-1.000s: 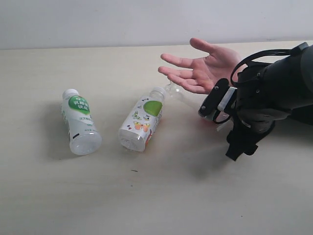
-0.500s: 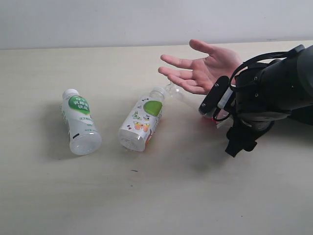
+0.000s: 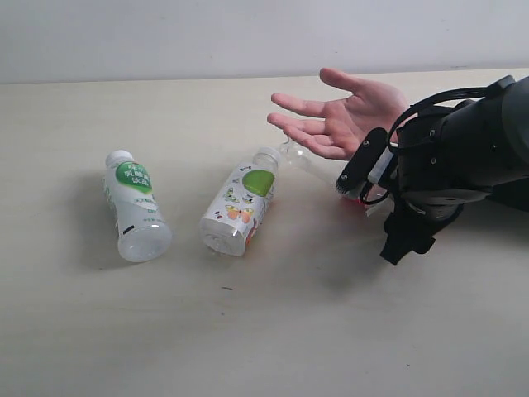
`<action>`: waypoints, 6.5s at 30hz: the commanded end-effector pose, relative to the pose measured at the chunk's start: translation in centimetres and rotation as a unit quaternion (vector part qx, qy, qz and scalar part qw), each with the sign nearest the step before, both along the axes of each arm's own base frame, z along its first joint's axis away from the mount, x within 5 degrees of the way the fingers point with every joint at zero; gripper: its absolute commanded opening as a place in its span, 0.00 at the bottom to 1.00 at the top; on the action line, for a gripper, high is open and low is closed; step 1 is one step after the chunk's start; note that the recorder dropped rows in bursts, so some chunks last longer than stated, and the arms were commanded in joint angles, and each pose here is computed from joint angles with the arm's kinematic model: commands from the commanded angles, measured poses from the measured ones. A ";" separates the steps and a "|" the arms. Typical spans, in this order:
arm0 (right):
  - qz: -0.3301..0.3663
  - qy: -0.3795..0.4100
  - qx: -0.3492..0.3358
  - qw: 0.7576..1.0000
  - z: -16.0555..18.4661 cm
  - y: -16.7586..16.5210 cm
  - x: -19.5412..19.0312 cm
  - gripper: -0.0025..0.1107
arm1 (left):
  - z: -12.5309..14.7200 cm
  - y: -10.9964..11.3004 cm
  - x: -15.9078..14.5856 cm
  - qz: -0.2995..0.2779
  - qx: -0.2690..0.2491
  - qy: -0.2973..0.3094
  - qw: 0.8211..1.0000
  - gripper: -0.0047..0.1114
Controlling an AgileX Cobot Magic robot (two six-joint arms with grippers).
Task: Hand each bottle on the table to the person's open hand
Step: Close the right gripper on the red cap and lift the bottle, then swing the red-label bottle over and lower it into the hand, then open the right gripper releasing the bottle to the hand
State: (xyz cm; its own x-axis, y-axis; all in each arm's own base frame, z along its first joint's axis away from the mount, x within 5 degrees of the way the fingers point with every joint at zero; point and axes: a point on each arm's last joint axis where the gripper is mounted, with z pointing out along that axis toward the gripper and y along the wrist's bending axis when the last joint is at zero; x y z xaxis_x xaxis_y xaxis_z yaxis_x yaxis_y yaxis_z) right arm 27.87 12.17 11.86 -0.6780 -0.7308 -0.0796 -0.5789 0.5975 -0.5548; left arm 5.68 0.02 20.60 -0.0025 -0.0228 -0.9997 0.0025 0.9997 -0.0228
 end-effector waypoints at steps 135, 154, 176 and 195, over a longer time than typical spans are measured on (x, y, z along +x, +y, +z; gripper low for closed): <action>-0.076 -0.033 0.316 0.945 12.7 -0.8 -7.8 0.02 | 0.0 0.0 0.0 0.001 -0.003 -0.005 1.000 0.04; -0.102 -0.009 0.343 0.934 12.6 -0.4 -8.2 0.02 | 0.0 0.0 0.0 0.001 -0.003 -0.005 1.000 0.04; -0.102 -0.007 0.341 0.935 12.6 -0.5 -8.2 0.67 | 0.0 0.0 0.0 0.001 -0.003 -0.005 1.000 0.04; -0.010 -0.138 0.424 0.895 19.4 -5.7 -16.7 0.14 | 0.0 0.0 0.0 0.001 -0.003 -0.005 1.000 0.04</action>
